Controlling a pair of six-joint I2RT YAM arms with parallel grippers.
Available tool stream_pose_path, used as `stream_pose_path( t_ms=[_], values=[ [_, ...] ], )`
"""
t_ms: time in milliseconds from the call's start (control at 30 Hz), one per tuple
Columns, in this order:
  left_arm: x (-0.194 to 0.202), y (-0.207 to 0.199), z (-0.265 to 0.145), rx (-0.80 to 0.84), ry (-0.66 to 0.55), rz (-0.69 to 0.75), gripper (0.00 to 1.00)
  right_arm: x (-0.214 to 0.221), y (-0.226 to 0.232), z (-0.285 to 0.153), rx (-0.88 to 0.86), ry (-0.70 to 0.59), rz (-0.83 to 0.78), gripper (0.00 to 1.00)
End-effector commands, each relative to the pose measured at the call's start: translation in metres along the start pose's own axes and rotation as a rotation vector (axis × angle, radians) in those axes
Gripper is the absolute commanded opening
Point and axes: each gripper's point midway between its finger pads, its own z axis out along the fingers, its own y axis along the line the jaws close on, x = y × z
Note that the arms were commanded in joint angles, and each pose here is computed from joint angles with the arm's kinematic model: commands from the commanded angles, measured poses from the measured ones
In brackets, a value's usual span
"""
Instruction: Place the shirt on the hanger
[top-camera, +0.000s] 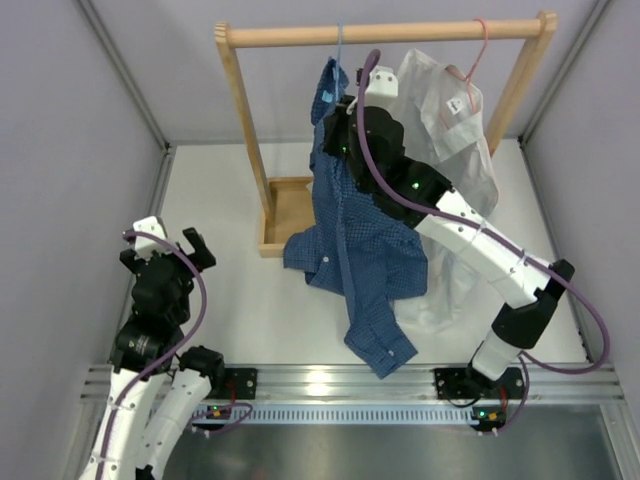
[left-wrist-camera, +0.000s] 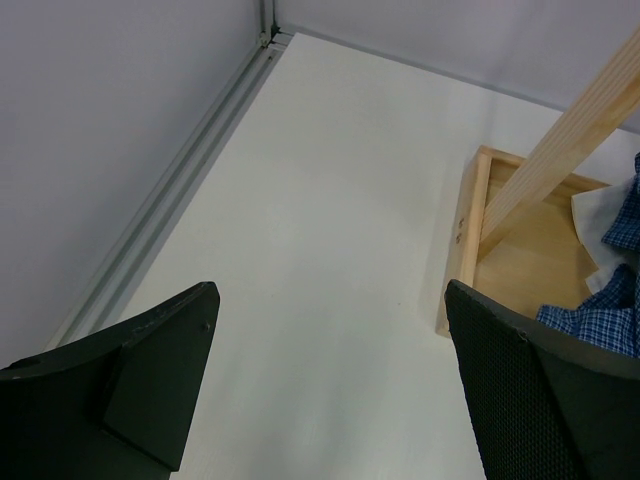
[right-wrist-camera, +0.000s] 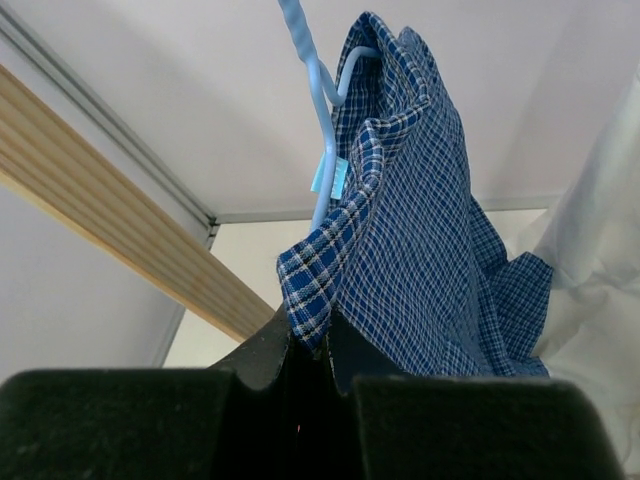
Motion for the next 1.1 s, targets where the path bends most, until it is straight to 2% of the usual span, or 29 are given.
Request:
stream_pose_path(
  t_ms=[0,100,133,167,233,333,367,433,500,600,667,767,900,1067],
  values=[
    [-0.009,0.000,0.003,-0.002,-0.029,-0.039,0.98,-0.017,0.008,-0.007,-0.011,-0.064,0.082,0.00],
    [-0.008,0.000,0.004,-0.003,-0.024,-0.043,0.98,-0.014,0.011,-0.005,-0.015,-0.059,0.084,0.00],
    [-0.009,0.000,0.004,-0.001,-0.025,-0.042,0.98,-0.015,0.010,-0.005,-0.014,-0.062,0.086,0.04],
    [-0.009,0.000,0.004,-0.003,-0.025,-0.042,0.98,-0.015,0.011,-0.006,-0.015,-0.063,0.086,0.29],
    [-0.008,0.000,0.004,-0.003,-0.023,-0.043,0.98,-0.021,0.012,-0.012,-0.028,-0.069,0.084,0.53],
    [-0.007,-0.001,0.006,-0.005,-0.013,-0.039,0.98,-0.036,0.012,-0.027,-0.059,-0.080,0.072,0.70],
    [-0.006,-0.002,0.008,-0.004,-0.007,-0.037,0.98,-0.039,0.012,-0.031,-0.073,-0.076,0.047,0.84],
    [-0.005,-0.003,0.009,0.003,0.001,-0.037,0.98,-0.050,0.010,-0.047,-0.109,-0.071,0.026,0.99],
    [-0.004,-0.005,0.011,0.011,0.011,-0.035,0.98,-0.066,0.001,-0.069,-0.141,-0.079,-0.007,0.99],
    [-0.004,-0.002,0.012,0.002,0.013,-0.038,0.98,-0.055,-0.022,-0.096,-0.172,-0.043,-0.119,0.99],
    [-0.003,-0.001,0.011,-0.003,0.012,-0.040,0.98,-0.050,-0.047,-0.111,-0.136,-0.041,-0.198,0.99],
    [-0.004,0.000,0.008,0.005,0.001,-0.038,0.98,-0.034,-0.108,-0.142,-0.011,-0.048,-0.280,0.99],
    [0.002,-0.008,0.005,0.059,0.019,-0.025,0.98,-0.003,-0.181,-0.192,0.085,-0.025,-0.288,0.99],
    [0.014,-0.019,0.002,0.125,0.073,-0.018,0.98,0.035,-0.231,-0.234,0.118,0.036,-0.233,0.99]
  ],
)
